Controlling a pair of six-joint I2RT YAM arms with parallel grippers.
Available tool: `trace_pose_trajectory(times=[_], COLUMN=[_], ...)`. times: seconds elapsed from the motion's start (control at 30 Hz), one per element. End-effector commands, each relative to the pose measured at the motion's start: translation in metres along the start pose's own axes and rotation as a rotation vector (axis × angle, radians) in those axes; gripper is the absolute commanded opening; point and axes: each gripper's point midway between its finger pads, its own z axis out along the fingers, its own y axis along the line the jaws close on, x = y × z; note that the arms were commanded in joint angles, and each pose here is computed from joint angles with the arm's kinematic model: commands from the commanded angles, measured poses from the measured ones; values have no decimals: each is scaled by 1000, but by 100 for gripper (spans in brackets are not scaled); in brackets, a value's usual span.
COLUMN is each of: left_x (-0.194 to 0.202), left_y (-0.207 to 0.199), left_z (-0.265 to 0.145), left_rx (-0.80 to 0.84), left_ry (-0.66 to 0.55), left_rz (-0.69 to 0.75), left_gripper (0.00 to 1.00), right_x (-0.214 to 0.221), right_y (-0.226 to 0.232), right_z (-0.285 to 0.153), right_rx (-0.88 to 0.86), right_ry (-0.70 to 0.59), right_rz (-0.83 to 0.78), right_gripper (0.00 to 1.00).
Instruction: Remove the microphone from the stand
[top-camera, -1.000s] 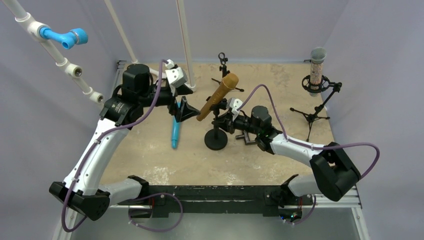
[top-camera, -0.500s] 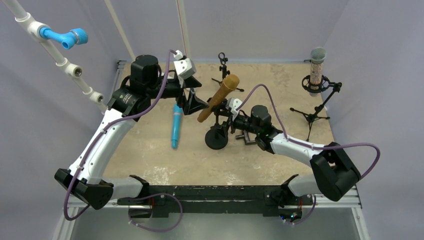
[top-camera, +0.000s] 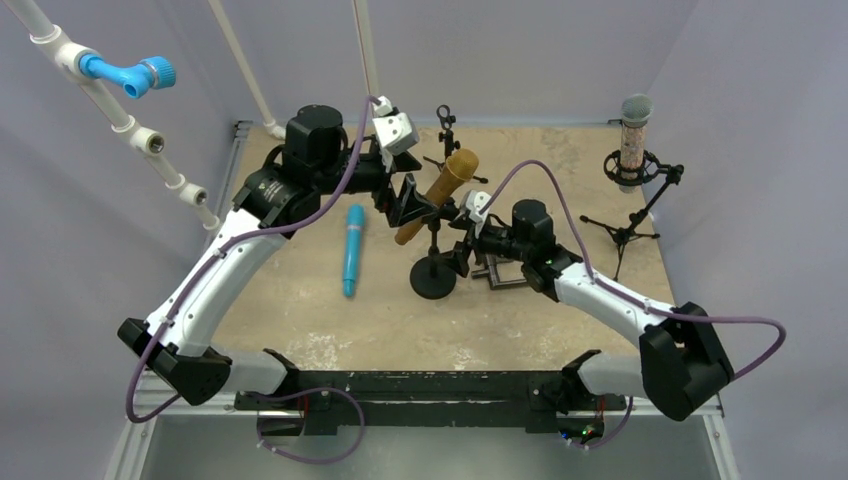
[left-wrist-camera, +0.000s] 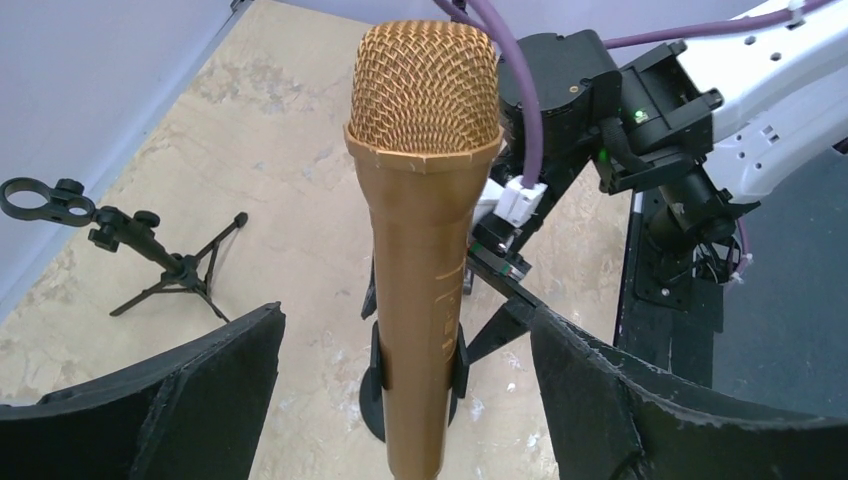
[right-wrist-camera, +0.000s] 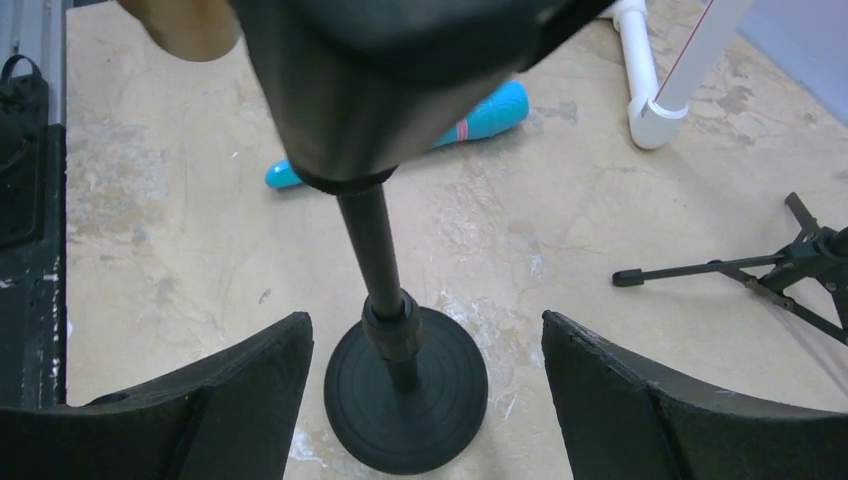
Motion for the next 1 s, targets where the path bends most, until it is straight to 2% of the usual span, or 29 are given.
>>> trace_pose_trajectory(times=[0.0,0.33,0.7,0.97], left_x=[-19,-20,-14,-8], left_y=[6,16,-7,-13], left_z=[8,20,28,33], left_rx=[-58,-110,-6,28], left_ry=[-25,-6,1,19], left_rz=[4,21,9,12], left_gripper=[89,83,78,75], right_x=[-17,-39,-76,-99], right_y=[1,4,5,4], right_z=[-17,-43,-54,-59], right_rx=[-33,-91,-143,-190], right_ry=[13,27,-38,-58], right_rz=[-68,-19,36,-5], right_gripper=[83,84,82,83])
